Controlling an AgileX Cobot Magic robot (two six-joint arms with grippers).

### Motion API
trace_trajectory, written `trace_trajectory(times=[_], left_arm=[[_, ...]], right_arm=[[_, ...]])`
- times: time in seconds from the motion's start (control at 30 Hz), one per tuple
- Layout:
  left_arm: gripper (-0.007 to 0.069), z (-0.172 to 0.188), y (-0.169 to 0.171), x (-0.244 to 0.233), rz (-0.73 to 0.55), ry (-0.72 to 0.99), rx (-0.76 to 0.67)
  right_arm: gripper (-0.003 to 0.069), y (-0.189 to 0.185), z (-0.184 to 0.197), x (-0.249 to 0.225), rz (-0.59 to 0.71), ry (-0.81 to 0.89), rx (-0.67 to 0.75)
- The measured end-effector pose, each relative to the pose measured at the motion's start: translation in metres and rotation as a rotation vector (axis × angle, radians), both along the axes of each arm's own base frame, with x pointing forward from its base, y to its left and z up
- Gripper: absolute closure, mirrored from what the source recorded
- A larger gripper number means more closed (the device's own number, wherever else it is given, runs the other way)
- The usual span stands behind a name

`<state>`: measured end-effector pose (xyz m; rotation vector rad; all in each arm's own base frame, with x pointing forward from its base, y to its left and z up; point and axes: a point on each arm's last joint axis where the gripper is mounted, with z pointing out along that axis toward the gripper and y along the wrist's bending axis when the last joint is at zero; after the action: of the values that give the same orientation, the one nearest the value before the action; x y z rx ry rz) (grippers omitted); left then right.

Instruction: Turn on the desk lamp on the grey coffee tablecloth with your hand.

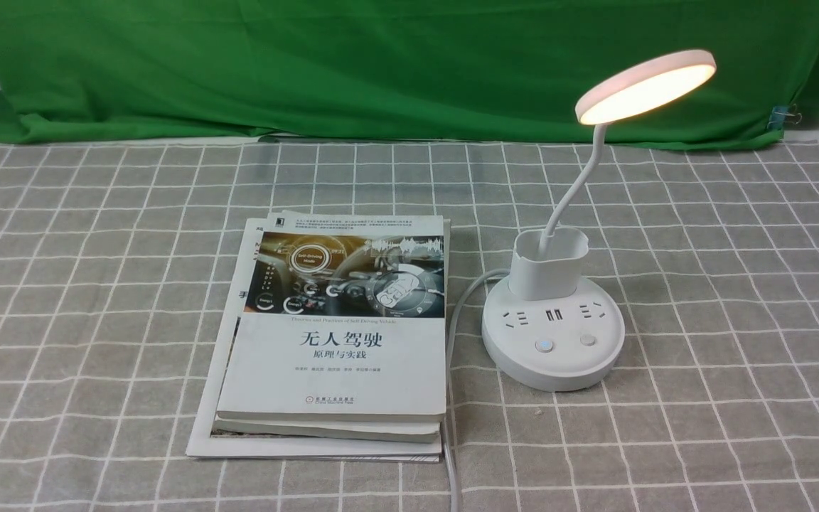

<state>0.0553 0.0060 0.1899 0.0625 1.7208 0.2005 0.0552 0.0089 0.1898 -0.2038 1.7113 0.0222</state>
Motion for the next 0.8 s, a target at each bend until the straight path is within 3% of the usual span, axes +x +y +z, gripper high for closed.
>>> trace_trajectory(times=[0.8], left_arm=[[0.0606,0.0,0.0,0.0,0.0,0.0,0.001]], right_arm=[[0.0571,0.0,-0.0002,0.0,-0.001,0.002,0.0]])
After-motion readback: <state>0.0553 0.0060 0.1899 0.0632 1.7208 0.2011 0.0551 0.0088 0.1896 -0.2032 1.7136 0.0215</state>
